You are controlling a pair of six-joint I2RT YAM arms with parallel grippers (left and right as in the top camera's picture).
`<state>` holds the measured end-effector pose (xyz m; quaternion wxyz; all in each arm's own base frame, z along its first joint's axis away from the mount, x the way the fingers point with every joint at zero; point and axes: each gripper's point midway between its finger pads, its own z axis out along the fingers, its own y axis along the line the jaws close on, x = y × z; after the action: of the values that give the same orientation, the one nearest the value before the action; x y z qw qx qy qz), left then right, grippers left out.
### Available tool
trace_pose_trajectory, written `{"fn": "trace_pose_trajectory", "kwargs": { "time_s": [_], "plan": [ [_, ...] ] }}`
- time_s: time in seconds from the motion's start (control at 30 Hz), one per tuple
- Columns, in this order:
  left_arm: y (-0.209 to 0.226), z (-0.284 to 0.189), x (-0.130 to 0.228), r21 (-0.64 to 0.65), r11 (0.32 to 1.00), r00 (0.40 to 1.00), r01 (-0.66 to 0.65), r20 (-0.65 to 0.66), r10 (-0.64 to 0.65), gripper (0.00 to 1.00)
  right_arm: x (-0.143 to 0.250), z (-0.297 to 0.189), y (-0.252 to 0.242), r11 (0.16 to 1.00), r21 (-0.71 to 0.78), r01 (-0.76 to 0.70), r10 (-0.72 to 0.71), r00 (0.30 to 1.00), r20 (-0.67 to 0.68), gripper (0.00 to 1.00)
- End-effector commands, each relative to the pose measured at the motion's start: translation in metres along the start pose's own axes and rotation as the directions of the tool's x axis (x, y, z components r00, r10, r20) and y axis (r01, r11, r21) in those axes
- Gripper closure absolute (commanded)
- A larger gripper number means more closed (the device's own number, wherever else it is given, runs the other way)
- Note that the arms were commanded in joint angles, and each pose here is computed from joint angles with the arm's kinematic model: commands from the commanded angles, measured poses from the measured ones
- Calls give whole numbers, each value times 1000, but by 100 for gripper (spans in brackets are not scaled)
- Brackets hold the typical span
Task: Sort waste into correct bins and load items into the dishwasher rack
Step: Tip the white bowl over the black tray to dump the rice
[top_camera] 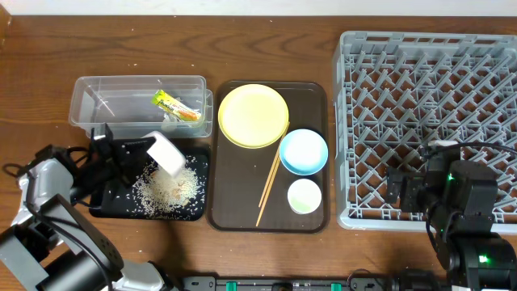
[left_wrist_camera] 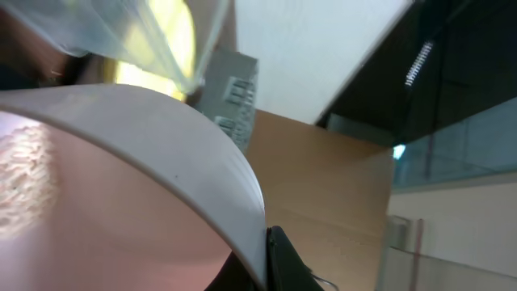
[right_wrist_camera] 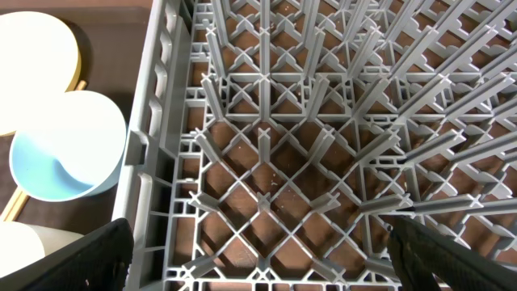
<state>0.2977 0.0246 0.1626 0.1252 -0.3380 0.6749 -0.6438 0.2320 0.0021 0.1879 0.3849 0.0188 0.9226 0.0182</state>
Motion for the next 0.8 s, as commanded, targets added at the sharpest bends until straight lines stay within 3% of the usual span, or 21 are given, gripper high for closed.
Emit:
{"fn": "trace_pose_trajectory", "kwargs": {
  "time_s": [0.0, 0.13, 0.27, 0.4, 0.53, 0.67, 0.77],
  "plan": [
    [26, -7, -4, -133, 988, 997, 75, 35, -71, 94, -6, -5, 2, 1000, -9, -7, 7, 1000, 17, 1],
    [-14, -6, -1, 95, 989, 994, -112, 27, 110, 94, -6, -5, 2, 1000, -9, -7, 7, 1000, 17, 1],
    [7, -6, -4, -26, 999, 999, -33, 22, 33, 94, -6, -5, 2, 1000, -9, -7, 7, 1000, 17, 1],
    [-10, -6, -3, 72, 987, 989, -146, 30, 145, 94, -6, -5, 2, 1000, -9, -7, 7, 1000, 17, 1],
    [-9, -6, -4, 66, 991, 993, -114, 28, 112, 94, -6, -5, 2, 1000, -9, -6, 7, 1000, 16, 1],
    [-10, -5, -3, 65, 978, 980, -197, 31, 196, 94, -5, -5, 2, 1000, -9, -7, 7, 1000, 12, 1],
    [8, -7, -6, -34, 997, 997, -69, 27, 70, 94, -5, -5, 2, 1000, -9, -7, 7, 1000, 11, 1]
  ]
}}
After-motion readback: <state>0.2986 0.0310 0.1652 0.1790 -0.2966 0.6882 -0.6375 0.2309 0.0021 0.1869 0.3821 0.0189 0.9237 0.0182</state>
